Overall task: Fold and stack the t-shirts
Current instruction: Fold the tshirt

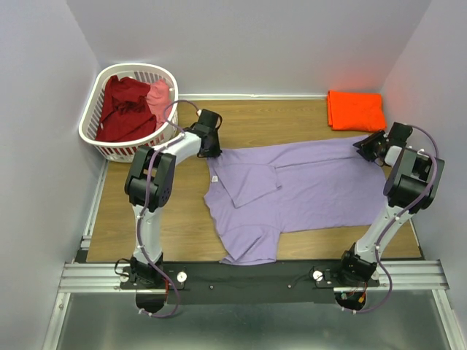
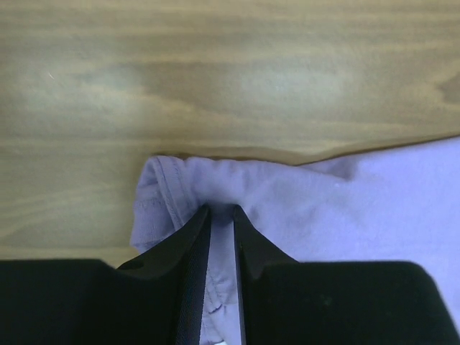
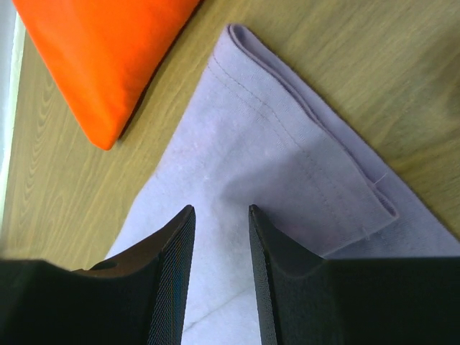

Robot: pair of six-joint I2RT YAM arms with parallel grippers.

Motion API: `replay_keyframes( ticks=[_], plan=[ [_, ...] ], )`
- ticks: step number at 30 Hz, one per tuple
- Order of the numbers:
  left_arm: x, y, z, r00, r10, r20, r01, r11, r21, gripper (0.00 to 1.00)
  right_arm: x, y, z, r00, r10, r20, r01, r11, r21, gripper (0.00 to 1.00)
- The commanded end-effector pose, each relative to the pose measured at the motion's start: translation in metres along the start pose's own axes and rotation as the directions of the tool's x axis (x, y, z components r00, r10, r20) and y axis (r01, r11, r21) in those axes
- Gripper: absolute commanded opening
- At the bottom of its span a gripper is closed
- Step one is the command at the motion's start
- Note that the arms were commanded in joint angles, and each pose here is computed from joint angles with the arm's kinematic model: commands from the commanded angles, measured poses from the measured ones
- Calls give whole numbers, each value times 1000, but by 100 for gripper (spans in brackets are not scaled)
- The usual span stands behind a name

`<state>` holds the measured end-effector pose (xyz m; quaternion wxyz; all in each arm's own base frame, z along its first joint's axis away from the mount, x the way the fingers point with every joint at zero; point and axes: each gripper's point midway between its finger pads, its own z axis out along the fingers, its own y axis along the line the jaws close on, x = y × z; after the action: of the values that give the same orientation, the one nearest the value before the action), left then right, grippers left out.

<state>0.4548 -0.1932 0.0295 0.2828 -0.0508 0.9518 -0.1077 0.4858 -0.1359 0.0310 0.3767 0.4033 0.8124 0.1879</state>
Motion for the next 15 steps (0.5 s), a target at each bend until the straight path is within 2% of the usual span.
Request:
replay_keyframes(
  ticks=[1, 7, 10, 13, 15],
  plan=[
    [9, 39, 19, 995, 0, -98, -7, 997, -77, 27, 22, -14, 9, 998, 19, -62, -17, 999, 29, 43],
    [-27, 59, 41, 996, 11, -88, -22, 992, -123, 27, 30, -8, 18, 996, 8, -89, -7, 1000, 11, 43],
    [-64, 55, 48, 999, 33, -31, -37, 991, -127, 27, 28, -1, 25, 995, -14, -95, 13, 1000, -11, 43],
    [-83, 58, 54, 999, 46, 10, -44, 989, -145, 31, 21, 10, 27, 995, -40, -90, 36, 999, -40, 43],
    [-104, 55, 48, 996, 61, 65, -51, 988, -145, 38, 8, 25, 22, 996, -61, -67, 56, 996, -69, 44]
  ],
)
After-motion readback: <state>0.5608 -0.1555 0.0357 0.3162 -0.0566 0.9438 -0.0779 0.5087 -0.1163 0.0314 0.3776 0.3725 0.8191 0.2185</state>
